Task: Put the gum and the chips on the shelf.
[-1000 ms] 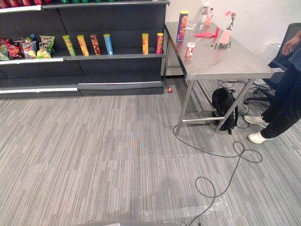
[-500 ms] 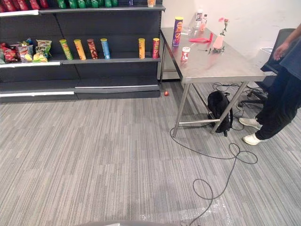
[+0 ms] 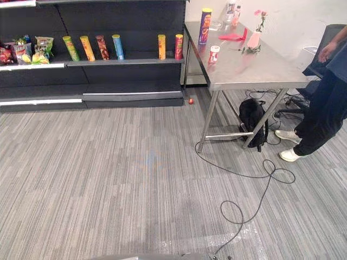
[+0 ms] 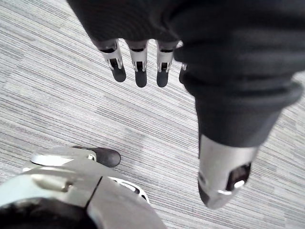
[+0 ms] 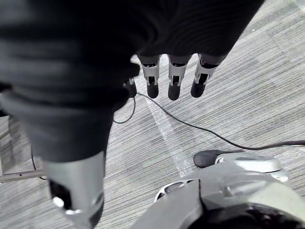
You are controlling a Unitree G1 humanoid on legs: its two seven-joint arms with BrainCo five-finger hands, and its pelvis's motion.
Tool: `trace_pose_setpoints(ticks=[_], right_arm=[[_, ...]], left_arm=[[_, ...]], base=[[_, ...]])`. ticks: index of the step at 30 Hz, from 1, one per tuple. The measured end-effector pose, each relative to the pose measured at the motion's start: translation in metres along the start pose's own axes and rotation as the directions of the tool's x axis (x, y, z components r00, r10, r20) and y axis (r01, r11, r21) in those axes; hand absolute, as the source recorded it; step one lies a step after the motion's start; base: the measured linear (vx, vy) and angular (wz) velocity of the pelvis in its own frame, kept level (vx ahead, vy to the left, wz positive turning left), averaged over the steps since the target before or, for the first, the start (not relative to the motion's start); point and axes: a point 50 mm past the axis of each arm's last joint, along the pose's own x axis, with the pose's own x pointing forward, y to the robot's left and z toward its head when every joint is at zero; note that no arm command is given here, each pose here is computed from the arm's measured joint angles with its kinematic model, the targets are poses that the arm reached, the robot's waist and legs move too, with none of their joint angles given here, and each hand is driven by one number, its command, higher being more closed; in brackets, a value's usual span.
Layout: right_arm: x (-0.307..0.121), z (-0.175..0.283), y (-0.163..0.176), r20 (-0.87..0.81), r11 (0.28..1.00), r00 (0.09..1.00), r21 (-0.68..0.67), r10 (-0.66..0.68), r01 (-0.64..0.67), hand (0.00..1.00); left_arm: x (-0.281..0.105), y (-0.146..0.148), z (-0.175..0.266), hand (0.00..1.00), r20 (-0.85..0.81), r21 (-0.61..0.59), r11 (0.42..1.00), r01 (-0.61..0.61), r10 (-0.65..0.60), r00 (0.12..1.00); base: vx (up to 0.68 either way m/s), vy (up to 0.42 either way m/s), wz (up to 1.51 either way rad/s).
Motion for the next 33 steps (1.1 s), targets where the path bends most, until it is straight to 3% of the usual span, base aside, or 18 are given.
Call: trace_pose_setpoints(ticks=[4,9,17,25,33], right_arm=[[0.002,0.006,0.004,0.010,1.000,1.000,-0.002,0.009,-0.009,0.00],[0.003,0.010,0.003,0.002,1.000,1.000,0.001,0.003,-0.003,0.00],[0.003,0.009,0.001,0.002,0.999,1.000,0.033,0.013,-0.013,0.00],[0.002,0.021,0.016,0.087,0.999,0.995,-0.038,0.041,-0.037,0.00],[0.001,0.032,0.012,0.155,0.999,0.987,-0.019,0.031,-0.028,0.00]], left_arm=[[0.001,0.000,0.007,0.00,0.013,-0.036,0.999,-0.013,0.013,1.000],[0.000,-0.001,0.004,0.00,-0.021,-0.165,0.986,-0.019,0.016,1.000],[-0.005,0.000,-0.019,0.00,-0.039,-0.253,0.967,0.003,-0.013,0.999],[0.000,0.010,-0.001,0.00,0.005,-0.204,0.979,0.009,-0.009,1.000],[0.000,-0.012,0.026,0.00,0.095,-0.210,0.975,0.072,-0.053,0.994]], base=[[0.03,0.000,0.28],[0.10,0.052,0.07],[0.30,0.332,-0.24],[0.45,0.337,0.05],[0.37,0.009,-0.02]])
